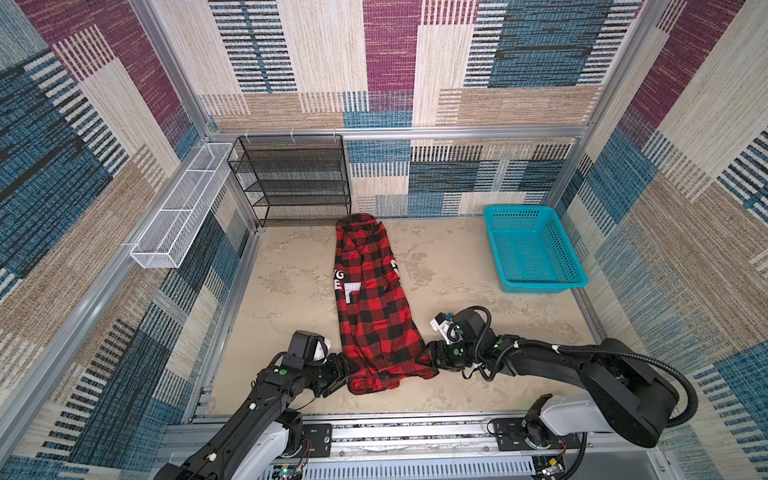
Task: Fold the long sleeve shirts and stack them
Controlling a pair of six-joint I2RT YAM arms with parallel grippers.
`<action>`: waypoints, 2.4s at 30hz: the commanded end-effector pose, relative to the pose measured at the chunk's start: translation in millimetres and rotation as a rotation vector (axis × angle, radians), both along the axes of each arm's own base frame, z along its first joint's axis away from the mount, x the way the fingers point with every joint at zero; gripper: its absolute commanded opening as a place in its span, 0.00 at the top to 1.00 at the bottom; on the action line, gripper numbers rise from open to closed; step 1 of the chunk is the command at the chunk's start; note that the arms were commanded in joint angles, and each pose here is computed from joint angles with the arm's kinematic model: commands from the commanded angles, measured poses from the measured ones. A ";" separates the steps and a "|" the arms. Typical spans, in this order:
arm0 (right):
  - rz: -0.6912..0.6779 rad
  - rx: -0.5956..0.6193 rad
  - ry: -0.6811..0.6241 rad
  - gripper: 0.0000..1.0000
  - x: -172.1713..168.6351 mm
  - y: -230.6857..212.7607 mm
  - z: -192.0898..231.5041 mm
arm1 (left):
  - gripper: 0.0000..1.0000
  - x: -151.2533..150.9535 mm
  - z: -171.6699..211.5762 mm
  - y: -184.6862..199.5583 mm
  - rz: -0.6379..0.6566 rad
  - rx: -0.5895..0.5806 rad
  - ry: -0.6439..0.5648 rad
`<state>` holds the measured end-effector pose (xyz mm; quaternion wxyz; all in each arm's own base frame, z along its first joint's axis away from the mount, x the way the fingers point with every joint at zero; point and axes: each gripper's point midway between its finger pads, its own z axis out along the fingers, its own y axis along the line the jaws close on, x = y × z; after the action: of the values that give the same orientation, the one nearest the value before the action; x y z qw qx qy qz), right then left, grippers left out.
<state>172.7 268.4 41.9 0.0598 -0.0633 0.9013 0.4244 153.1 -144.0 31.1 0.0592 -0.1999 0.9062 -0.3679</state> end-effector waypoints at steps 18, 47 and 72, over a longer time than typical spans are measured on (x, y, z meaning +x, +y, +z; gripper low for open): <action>0.031 0.122 -0.020 0.91 8.7 21.8 28.1 | 0.96 6.6 2.5 -3.2 0.090 -0.040 0.011; 0.024 0.180 -0.178 0.93 168.6 70.5 102.2 | 1.00 186.6 108.8 19.7 0.193 0.057 -0.229; -0.105 0.123 -0.176 0.50 299.6 83.1 54.6 | 0.66 339.5 68.4 64.5 0.347 0.028 -0.230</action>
<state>465.9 355.6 85.7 0.1394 -0.0608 0.8650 0.4783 474.3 -83.3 84.7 0.1929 -0.3172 0.8592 -0.3520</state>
